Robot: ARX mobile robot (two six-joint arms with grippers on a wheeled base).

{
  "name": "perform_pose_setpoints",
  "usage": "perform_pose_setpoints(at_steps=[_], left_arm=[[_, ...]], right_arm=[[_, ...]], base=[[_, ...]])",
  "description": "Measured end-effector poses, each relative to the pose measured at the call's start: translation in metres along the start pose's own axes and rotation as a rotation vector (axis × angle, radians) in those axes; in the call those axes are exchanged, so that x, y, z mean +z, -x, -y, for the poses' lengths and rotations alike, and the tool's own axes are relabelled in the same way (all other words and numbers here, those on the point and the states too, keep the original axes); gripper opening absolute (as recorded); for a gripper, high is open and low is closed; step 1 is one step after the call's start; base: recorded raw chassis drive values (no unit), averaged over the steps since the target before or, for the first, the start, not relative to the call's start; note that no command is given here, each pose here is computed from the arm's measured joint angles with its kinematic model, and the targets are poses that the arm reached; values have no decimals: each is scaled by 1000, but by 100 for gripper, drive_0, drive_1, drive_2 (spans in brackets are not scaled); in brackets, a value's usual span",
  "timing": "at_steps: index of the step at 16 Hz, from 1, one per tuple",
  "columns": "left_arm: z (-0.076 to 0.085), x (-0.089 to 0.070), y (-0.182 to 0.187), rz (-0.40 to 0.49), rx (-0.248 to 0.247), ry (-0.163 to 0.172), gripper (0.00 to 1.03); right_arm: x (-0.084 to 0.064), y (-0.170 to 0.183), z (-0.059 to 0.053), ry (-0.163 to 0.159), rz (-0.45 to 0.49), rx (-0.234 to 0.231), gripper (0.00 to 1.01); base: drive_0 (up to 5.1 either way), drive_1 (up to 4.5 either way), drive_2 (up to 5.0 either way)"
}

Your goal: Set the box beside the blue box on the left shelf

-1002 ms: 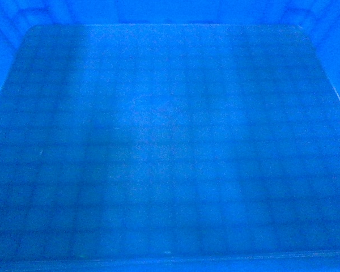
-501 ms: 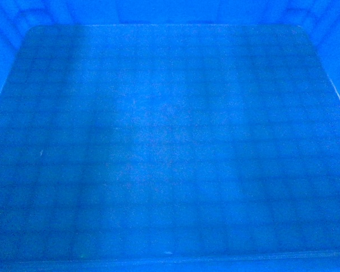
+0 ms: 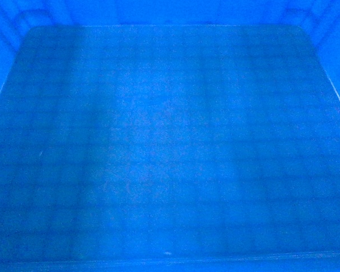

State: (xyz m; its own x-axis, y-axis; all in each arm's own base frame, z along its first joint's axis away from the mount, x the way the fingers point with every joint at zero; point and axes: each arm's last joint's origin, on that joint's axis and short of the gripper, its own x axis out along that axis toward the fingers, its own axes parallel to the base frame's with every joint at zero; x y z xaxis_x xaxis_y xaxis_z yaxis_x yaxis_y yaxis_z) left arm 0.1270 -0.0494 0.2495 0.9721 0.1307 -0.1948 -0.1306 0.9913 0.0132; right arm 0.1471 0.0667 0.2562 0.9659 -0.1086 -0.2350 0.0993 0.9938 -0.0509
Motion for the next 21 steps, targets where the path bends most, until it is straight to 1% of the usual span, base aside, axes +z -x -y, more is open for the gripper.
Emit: perform_pose_setpoints(at_steps=[21], left_arm=[[0,0,0,1,0,0,9]], right_arm=[[0,0,0,-1,1,0,12]], base=[[0,407,-408]])
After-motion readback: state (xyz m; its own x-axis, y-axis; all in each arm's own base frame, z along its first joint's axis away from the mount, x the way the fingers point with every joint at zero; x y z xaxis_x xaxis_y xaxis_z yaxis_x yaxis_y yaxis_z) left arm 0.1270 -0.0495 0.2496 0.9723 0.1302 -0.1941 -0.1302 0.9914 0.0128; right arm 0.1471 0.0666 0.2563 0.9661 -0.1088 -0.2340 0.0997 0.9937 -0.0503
